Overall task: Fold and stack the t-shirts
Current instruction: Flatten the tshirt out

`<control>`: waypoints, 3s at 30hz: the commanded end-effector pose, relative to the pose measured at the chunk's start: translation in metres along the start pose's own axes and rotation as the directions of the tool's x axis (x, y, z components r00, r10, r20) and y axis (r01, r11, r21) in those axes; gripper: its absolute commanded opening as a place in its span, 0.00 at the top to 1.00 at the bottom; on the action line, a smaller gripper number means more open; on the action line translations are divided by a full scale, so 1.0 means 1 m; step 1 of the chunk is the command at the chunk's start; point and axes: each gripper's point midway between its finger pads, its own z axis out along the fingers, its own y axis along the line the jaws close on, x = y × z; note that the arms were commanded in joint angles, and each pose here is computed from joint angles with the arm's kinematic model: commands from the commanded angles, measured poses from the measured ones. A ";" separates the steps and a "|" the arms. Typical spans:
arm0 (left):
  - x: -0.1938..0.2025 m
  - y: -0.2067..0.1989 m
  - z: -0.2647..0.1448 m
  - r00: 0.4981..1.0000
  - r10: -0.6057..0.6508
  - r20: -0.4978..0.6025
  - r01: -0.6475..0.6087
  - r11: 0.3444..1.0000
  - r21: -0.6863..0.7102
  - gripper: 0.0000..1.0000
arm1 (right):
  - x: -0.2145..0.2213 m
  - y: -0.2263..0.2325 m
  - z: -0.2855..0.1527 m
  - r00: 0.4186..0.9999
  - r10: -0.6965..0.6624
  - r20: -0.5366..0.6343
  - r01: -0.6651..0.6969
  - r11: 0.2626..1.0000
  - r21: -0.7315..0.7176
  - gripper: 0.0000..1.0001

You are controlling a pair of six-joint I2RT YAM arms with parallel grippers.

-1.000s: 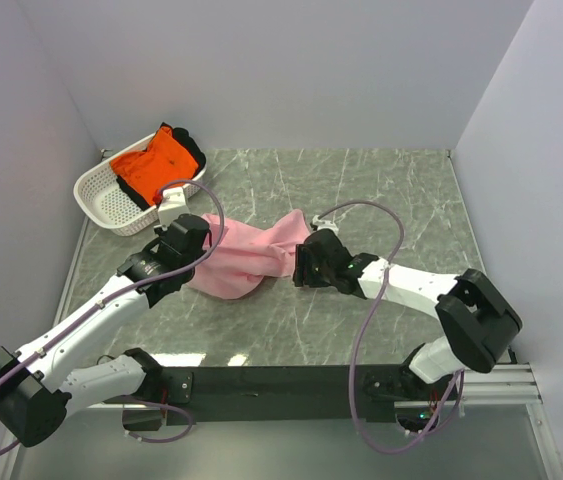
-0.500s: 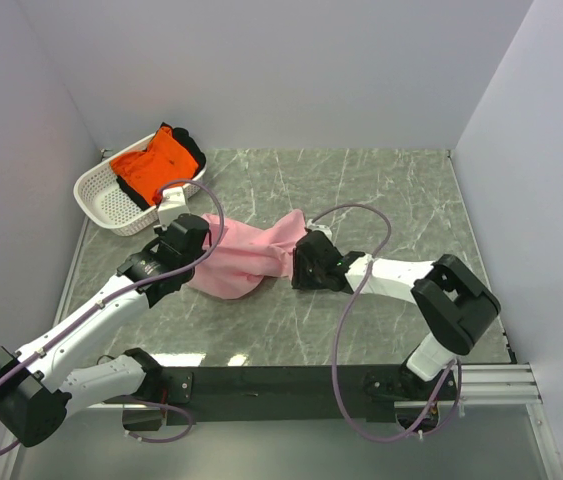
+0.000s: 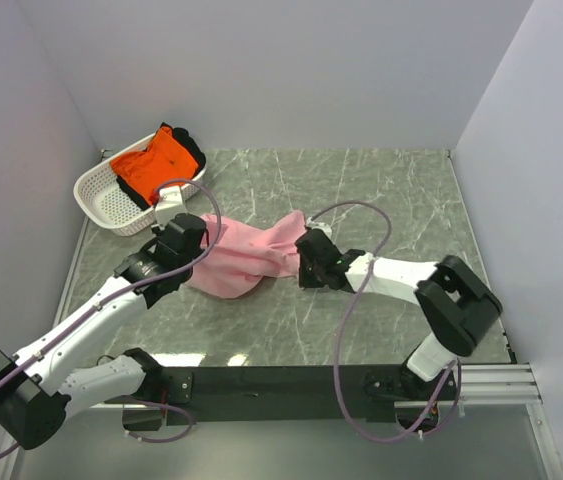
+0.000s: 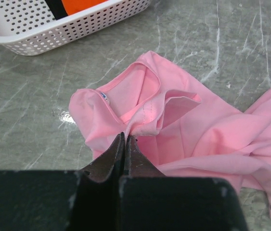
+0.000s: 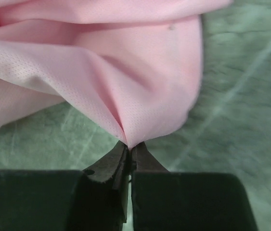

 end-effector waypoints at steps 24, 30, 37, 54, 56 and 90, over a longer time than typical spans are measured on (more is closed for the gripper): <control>-0.193 0.003 -0.126 0.878 -0.310 0.365 0.172 0.915 0.365 0.99 | -0.174 -0.039 -0.412 0.600 0.167 0.782 -0.011 0.980 -0.201 1.00; -0.168 -0.045 -0.107 0.943 -0.227 0.243 0.087 0.874 0.478 0.99 | -0.169 -0.051 -0.395 0.605 0.154 0.781 -0.055 0.987 -0.152 1.00; -0.066 -0.093 -0.061 0.995 -0.095 -0.028 0.093 0.804 0.587 0.39 | -0.153 -0.090 -0.347 0.643 0.123 0.756 -0.224 0.974 0.032 1.00; -0.015 -0.129 0.054 0.996 -0.022 -0.082 0.058 0.884 0.464 0.19 | -0.115 -0.103 -0.293 0.693 0.158 0.703 -0.261 0.964 0.041 1.00; -0.018 -0.146 0.057 0.996 0.007 -0.088 0.039 0.859 0.511 0.22 | -0.113 -0.101 -0.288 0.700 0.161 0.696 -0.254 0.967 0.032 1.00; 0.143 -0.195 0.119 0.895 0.309 -0.322 -0.130 0.871 0.474 0.51 | -0.115 -0.094 -0.276 0.712 0.163 0.683 -0.233 0.972 0.011 1.00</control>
